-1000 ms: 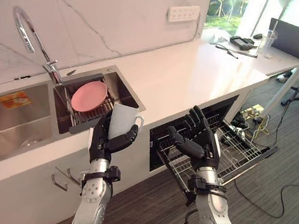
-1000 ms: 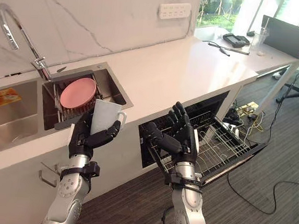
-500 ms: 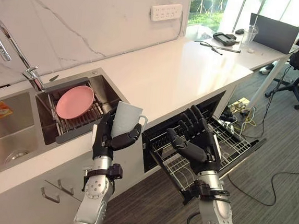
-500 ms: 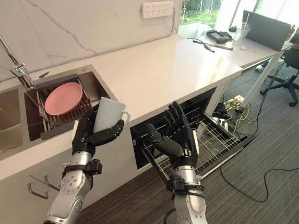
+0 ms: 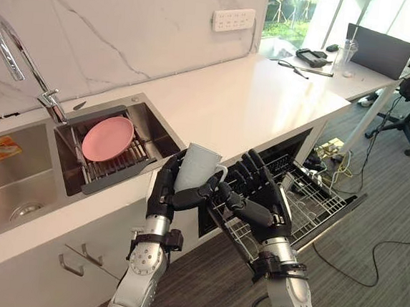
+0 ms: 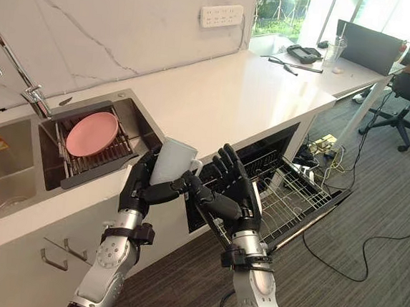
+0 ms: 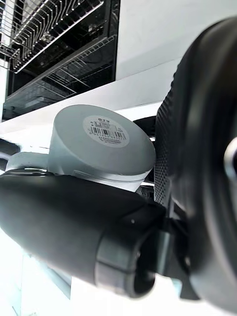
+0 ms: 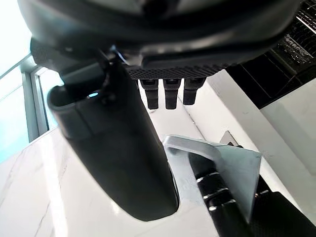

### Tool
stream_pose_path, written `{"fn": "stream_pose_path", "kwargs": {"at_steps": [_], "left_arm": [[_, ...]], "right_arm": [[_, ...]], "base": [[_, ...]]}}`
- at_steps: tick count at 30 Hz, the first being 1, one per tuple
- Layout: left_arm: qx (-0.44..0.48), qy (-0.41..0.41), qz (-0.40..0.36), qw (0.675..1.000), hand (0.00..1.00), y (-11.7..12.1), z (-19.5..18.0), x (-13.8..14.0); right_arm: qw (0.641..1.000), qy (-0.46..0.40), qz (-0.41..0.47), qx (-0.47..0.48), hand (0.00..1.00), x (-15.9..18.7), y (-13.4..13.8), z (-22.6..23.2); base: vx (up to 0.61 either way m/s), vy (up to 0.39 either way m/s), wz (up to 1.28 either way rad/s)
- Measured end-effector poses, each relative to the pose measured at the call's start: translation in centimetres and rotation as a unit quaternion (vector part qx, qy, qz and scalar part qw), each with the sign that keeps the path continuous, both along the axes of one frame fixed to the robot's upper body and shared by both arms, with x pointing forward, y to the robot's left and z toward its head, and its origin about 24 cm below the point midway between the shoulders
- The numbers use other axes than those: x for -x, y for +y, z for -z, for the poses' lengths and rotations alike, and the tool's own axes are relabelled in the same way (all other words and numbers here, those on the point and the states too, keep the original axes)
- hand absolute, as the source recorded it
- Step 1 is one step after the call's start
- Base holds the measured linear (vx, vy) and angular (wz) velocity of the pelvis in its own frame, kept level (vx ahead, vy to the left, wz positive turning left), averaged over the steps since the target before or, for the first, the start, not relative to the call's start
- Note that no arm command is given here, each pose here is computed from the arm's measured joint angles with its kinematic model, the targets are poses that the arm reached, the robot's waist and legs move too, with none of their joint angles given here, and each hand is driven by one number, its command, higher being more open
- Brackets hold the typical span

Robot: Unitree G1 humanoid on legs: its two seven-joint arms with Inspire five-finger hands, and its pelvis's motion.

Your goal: Walk over to the sink, pick up the cup, carry it to the dishwasher, place the cup inside the dishwasher, then close the dishwasher door

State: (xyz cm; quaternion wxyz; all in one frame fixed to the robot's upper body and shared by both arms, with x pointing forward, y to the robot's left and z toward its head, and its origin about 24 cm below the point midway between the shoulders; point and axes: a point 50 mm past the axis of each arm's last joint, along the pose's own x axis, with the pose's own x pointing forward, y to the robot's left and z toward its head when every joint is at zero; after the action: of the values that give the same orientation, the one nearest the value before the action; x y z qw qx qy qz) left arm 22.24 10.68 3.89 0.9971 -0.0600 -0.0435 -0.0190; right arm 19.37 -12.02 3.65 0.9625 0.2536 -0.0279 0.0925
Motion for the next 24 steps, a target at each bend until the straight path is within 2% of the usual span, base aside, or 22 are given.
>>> {"fn": "stream_pose_path", "kwargs": {"at_steps": [8,24], "left_arm": [[-0.001,-0.010,0.059,0.998,0.30,-2.2,-0.4,0.2],[-0.016,-0.027,0.098,0.995,0.30,-3.3,-1.0,0.0]], "right_arm": [[0.999,0.017,-0.017,-0.021,0.90,-0.1,0.7,0.6],[0.996,0.019,-0.032,-0.081,0.90,-0.9,1.2,0.2]], "base": [[-0.02,-0.012,0.05],[0.00,0.000,0.00]]}}
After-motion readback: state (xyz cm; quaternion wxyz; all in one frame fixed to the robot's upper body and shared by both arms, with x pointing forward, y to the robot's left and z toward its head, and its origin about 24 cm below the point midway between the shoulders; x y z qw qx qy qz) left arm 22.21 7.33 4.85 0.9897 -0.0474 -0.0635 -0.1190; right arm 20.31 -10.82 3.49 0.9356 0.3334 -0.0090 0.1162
